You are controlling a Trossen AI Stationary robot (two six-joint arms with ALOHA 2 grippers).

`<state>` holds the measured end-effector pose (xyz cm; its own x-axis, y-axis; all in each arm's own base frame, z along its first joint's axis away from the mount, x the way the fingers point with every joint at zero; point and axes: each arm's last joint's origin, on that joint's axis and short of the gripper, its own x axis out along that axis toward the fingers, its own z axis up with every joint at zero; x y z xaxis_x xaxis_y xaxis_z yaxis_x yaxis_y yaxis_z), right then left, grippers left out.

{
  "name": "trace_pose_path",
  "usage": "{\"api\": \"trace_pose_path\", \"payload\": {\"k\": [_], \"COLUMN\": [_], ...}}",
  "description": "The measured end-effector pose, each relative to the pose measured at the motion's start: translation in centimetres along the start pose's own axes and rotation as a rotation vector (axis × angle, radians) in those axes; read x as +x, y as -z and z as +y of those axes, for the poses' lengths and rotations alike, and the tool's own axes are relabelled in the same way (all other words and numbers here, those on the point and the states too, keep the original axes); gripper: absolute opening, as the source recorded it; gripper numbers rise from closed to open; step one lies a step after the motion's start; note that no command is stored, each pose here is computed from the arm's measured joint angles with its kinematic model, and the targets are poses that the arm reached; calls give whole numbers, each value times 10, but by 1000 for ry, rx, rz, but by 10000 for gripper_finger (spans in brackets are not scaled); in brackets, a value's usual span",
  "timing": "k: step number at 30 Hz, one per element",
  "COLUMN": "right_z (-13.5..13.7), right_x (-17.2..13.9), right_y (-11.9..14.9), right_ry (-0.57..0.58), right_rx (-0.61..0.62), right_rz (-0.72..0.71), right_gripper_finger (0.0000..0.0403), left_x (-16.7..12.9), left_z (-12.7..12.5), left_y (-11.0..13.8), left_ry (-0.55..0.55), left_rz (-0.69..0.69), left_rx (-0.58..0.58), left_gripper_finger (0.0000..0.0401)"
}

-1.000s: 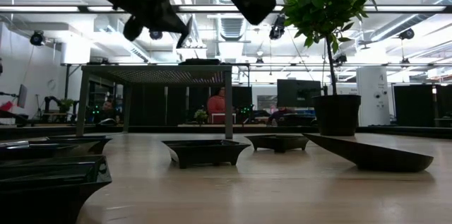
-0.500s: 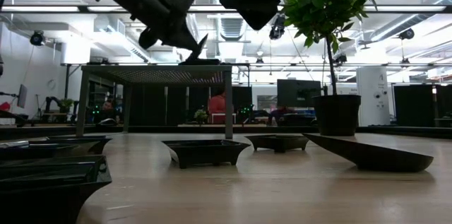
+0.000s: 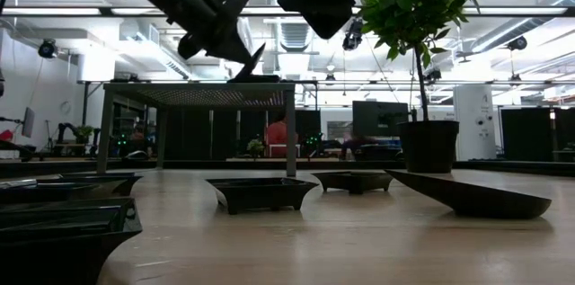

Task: Pick & Place Mini shaped plates
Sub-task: Stack the drop-shaped plate on top of the stacked drop-shaped plates on the shelf

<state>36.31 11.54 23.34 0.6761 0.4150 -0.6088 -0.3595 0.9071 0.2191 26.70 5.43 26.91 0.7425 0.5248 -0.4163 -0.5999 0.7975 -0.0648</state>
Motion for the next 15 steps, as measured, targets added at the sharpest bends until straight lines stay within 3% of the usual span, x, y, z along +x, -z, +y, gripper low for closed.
{"api": "trace_pose_path", "payload": {"k": [9,15], "right_z": [-1,-1], "right_x": [2,2], "right_y": [3,3], "right_ry": [-2,-2], "right_rx": [0,0], "right_rz": [-12,-14], "right_gripper_finger": [166,166], "left_x": [0,0], "left_z": [1,1], "left_y": [2,2], "left_ry": [-8,-5], "left_rz": [30,31], "left_rx": [18,17], "left_gripper_finger": [6,63]}}
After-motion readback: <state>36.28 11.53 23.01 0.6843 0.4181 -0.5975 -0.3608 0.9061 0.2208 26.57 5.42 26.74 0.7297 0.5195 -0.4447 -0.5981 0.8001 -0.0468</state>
